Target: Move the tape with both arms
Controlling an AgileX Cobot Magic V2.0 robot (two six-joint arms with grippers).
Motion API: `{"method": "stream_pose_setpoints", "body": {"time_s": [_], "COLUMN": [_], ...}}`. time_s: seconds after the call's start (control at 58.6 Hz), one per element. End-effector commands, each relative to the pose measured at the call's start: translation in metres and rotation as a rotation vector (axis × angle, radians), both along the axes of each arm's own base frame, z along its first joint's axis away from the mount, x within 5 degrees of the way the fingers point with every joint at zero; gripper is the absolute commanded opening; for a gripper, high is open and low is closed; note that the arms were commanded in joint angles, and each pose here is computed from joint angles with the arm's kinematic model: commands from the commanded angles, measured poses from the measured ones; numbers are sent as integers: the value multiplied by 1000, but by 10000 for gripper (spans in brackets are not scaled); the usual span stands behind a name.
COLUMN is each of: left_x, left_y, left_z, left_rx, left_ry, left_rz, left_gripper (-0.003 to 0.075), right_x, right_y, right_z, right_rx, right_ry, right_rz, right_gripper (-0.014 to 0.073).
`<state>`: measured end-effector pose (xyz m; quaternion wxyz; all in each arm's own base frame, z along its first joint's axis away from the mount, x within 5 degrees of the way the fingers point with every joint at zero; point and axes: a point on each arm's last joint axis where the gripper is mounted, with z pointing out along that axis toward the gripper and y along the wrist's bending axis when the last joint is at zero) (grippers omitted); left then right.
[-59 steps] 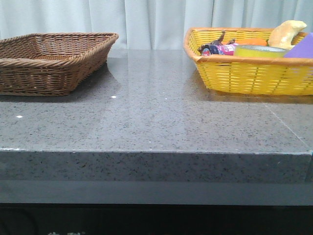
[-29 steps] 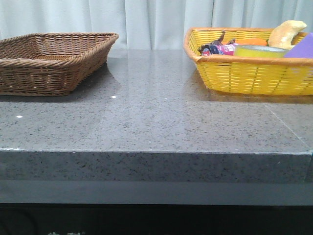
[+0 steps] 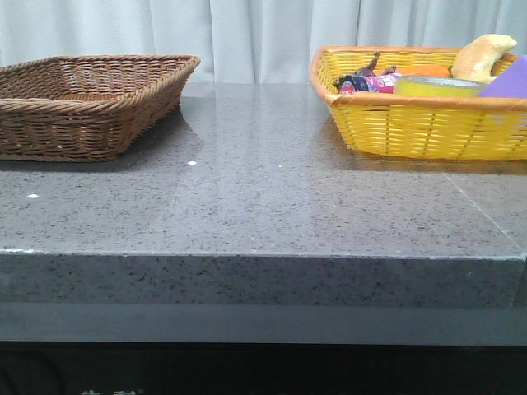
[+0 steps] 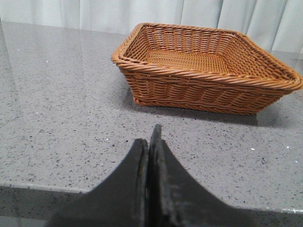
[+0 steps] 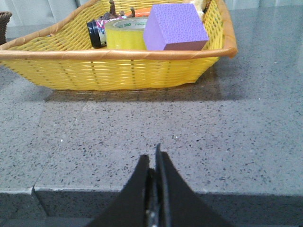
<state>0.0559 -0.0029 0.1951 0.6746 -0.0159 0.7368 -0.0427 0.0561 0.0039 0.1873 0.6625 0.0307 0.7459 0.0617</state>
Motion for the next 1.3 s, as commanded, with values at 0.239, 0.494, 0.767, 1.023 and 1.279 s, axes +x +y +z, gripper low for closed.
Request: {"method": "stream_pose_setpoints", "body": {"time_s": [0.239, 0.494, 0.767, 1.023, 1.279], "left_x": [1, -5, -2, 27, 27], "left_y": [1, 1, 0, -1, -1], "left_z": [-4, 35, 113, 149, 151], "left_rx": [-17, -21, -19, -17, -18], "left_ry": [-72, -201, -181, -109, -111], "left_rz": [11, 13, -1, -3, -3], "left_gripper": [-20, -20, -20, -20, 139], "right_x": [-3, -10, -7, 16, 19], "right_y": [-1, -1, -1, 0, 0], "right_z": [18, 52, 122, 164, 164], "right_rx": [-3, -5, -73, -75, -75], "right_ry": [-135, -196, -194, -113, -113], "right_rz": [-18, -11, -13, -4, -5], "right_gripper": [-90, -92, -92, -92, 42]}}
